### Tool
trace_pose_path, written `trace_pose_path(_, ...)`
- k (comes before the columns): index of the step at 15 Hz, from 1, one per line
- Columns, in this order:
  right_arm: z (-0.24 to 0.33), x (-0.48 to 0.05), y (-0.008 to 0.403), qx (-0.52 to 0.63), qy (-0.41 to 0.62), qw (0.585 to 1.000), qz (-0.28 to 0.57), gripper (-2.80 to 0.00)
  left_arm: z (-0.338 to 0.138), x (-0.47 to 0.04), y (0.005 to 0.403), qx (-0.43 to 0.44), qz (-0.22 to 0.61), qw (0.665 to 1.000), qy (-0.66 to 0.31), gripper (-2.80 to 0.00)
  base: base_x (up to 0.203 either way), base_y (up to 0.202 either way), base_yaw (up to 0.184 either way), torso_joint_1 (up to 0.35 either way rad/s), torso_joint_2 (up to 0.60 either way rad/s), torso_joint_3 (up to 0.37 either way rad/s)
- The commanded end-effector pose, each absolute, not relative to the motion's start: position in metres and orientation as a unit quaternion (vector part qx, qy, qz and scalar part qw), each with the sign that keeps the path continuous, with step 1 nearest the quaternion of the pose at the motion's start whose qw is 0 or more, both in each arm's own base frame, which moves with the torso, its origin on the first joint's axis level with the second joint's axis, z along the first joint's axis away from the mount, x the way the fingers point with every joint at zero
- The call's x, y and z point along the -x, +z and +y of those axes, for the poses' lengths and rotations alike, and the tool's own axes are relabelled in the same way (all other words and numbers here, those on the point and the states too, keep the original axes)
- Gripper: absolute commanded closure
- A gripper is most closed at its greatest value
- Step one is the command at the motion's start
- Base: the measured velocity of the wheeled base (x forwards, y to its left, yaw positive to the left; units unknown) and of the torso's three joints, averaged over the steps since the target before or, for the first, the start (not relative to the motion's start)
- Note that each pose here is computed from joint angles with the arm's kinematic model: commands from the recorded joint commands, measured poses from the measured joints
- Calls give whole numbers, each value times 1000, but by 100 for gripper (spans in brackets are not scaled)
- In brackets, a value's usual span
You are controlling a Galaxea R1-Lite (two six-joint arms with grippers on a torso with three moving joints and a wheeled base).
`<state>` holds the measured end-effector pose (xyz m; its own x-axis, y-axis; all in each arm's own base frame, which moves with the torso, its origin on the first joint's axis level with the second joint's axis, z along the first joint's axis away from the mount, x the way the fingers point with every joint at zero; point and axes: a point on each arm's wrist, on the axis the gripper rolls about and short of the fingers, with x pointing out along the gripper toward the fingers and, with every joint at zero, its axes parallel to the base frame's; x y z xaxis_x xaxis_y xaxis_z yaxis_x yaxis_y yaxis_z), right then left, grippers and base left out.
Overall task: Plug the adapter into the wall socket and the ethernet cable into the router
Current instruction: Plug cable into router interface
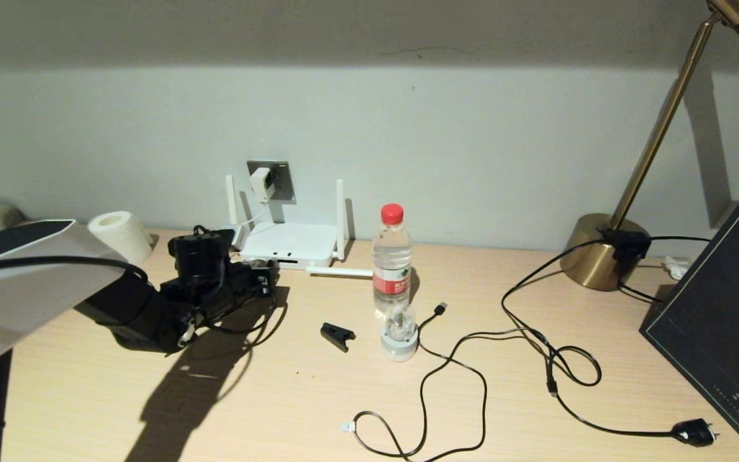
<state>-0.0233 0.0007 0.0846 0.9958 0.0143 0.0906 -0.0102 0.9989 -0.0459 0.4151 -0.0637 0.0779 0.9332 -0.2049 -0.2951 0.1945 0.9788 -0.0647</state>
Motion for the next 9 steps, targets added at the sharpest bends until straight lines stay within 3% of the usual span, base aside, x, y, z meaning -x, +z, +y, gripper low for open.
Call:
trace_pose_path(1,1,21,75,23,7,999,-29,0,-64,-415,79,18,151,983,-102,0,0,0,0,0,0,0)
trace_pose_path(9,1,21,75,23,7,999,-29,0,-63,-414,79,17,150,983,-102,0,0,0,0,0,0,0)
